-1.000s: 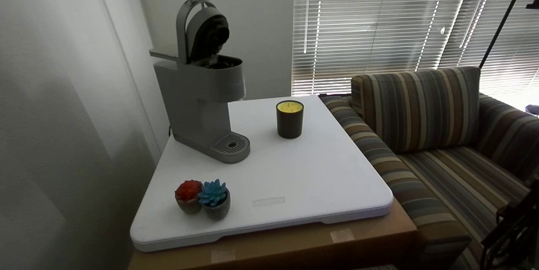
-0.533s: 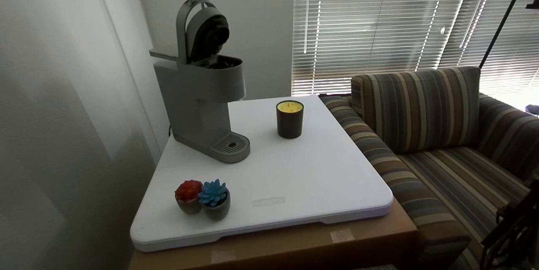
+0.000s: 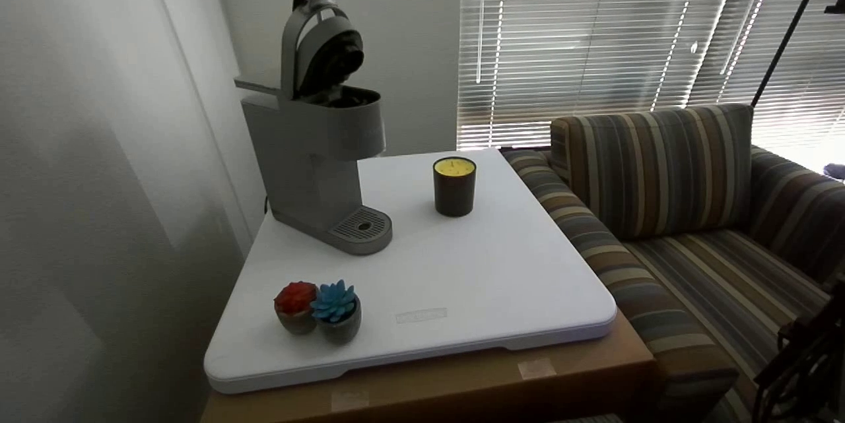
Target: Close the lid of the coffee machine chamber
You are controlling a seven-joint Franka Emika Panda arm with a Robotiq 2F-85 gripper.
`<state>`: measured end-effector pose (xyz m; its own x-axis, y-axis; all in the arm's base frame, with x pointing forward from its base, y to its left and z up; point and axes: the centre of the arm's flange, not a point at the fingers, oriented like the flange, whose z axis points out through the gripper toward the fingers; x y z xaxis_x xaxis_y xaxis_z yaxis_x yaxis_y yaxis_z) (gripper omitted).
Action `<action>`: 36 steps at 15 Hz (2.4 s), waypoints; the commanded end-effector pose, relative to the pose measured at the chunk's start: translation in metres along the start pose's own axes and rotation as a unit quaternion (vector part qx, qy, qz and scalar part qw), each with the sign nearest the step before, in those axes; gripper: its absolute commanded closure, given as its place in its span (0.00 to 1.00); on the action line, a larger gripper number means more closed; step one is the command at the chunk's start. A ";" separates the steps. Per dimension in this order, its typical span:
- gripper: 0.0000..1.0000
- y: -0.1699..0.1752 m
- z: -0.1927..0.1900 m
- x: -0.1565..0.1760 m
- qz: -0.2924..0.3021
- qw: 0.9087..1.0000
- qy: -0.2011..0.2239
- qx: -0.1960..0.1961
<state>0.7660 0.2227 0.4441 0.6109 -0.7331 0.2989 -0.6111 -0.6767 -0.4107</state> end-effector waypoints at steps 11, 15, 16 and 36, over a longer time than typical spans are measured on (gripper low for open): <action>1.00 0.088 0.021 -0.033 0.027 0.997 -0.063 -0.046; 1.00 0.106 0.047 -0.043 0.040 0.993 -0.090 -0.058; 1.00 0.106 0.047 -0.042 0.041 0.993 -0.091 -0.056; 1.00 0.040 -0.060 -0.001 -0.100 0.993 -0.047 -0.036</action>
<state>0.7208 0.1969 0.4569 0.7473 -0.5976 0.2904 -0.4926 -0.7917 -0.3614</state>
